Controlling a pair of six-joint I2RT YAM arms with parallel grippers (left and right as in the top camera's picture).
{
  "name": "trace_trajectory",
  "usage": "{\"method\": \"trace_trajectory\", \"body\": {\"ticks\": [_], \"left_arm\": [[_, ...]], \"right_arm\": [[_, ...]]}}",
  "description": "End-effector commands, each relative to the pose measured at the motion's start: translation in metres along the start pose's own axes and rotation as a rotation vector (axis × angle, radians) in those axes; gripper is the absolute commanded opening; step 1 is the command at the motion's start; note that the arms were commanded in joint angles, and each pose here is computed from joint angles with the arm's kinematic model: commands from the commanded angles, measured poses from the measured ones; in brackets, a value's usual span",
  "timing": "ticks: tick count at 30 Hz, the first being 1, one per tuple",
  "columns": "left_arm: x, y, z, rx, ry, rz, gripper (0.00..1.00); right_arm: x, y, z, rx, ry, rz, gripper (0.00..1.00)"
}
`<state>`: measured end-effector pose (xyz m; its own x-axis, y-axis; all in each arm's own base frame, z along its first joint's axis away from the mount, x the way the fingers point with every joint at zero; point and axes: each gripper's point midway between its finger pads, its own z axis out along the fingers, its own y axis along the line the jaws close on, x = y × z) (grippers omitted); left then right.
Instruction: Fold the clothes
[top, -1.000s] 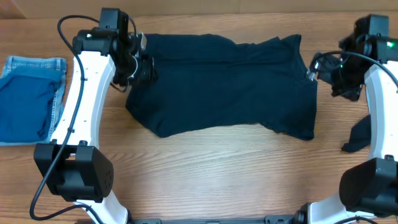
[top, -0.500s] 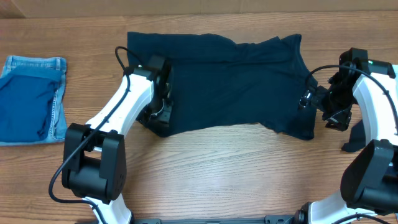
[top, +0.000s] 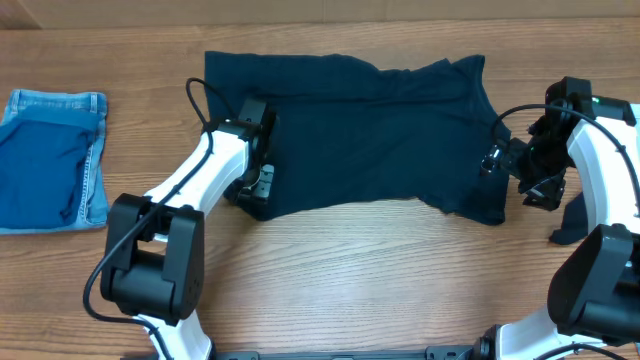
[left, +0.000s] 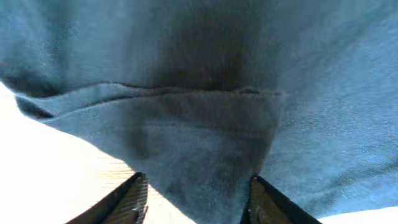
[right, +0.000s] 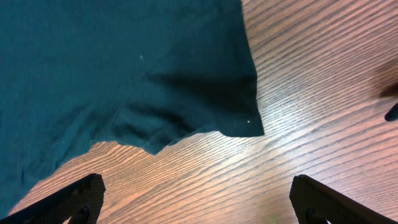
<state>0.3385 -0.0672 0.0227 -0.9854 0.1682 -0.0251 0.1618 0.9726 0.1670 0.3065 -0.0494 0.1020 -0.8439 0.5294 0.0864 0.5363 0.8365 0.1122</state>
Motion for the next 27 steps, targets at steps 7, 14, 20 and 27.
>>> {"method": "trace_trajectory", "body": {"ticks": [7,14,20,27], "left_arm": [[0.011,-0.003,0.019,-0.004,0.071,0.0,0.04],[0.024,-0.001,0.016,-0.016,0.123,-0.023,0.04],[0.023,0.002,0.016,-0.033,0.119,-0.037,0.04],[0.019,0.006,0.017,-0.059,0.097,-0.068,0.04]], "right_arm": [[-0.002,-0.002,0.001,0.008,-0.006,0.007,1.0],[0.005,-0.005,0.001,0.019,0.022,0.043,1.0],[0.016,-0.013,0.0,0.058,0.063,0.063,0.88],[-0.006,-0.013,0.003,0.067,-0.028,0.056,0.82]]}}
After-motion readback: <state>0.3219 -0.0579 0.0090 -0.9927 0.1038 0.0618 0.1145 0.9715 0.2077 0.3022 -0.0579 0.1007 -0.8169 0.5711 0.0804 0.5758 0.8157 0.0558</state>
